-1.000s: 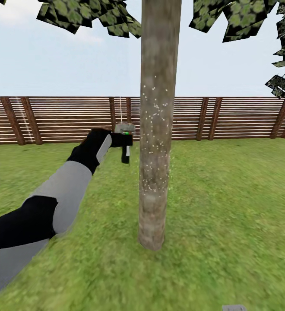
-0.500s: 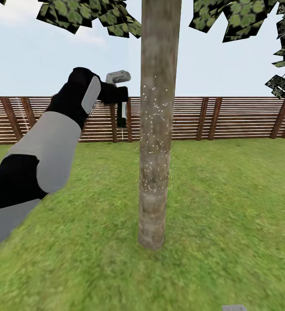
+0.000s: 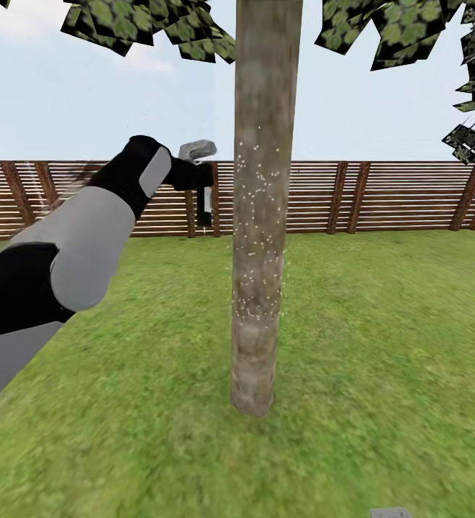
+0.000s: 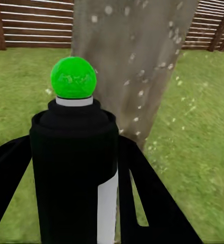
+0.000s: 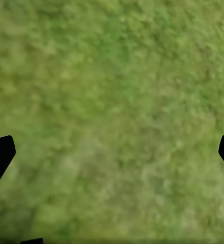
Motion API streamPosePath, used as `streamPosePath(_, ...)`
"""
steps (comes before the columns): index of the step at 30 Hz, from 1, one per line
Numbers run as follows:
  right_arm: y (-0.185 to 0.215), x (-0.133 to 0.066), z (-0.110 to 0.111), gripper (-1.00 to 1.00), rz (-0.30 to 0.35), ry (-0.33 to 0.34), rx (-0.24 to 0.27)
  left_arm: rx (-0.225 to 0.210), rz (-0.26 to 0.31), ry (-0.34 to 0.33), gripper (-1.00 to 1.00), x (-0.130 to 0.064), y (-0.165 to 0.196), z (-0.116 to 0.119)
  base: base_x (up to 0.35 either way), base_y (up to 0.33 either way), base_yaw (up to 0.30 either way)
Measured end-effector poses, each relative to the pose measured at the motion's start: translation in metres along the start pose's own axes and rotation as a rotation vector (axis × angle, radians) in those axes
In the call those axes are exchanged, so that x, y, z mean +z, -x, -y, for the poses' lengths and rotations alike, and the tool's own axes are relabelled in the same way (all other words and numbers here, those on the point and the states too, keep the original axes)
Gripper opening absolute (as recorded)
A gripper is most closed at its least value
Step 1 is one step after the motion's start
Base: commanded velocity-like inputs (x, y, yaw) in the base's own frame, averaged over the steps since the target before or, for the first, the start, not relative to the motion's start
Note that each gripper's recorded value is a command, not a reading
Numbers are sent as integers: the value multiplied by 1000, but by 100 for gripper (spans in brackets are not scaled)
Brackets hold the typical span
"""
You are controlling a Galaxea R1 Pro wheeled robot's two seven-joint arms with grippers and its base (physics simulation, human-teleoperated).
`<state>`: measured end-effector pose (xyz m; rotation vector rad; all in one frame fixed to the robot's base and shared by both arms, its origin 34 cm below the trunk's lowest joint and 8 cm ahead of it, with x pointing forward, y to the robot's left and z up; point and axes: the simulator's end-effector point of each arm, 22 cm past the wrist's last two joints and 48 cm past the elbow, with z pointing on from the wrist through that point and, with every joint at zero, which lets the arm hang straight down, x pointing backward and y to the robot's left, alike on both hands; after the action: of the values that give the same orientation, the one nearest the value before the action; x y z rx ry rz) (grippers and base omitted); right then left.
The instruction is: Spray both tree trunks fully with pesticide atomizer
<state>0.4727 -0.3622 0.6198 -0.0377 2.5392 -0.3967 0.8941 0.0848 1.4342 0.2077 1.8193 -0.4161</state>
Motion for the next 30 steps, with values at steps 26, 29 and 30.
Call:
streamPosePath(26, 3, -2, -13, 100, 9, 17, 4, -96, -238, 78, -100, 43, -545, -57, 0, 0, 0)
streamPosePath(29, 5, -5, -30, 100, 11, 38, 9, -71, -211, 60, -100, 38, -556, -52, 20, 31, 0)
streamPosePath(30, 5, -5, -35, 100, 11, 45, 11, -70, -199, 58, -100, 36, -559, -51, 104, 159, 0)
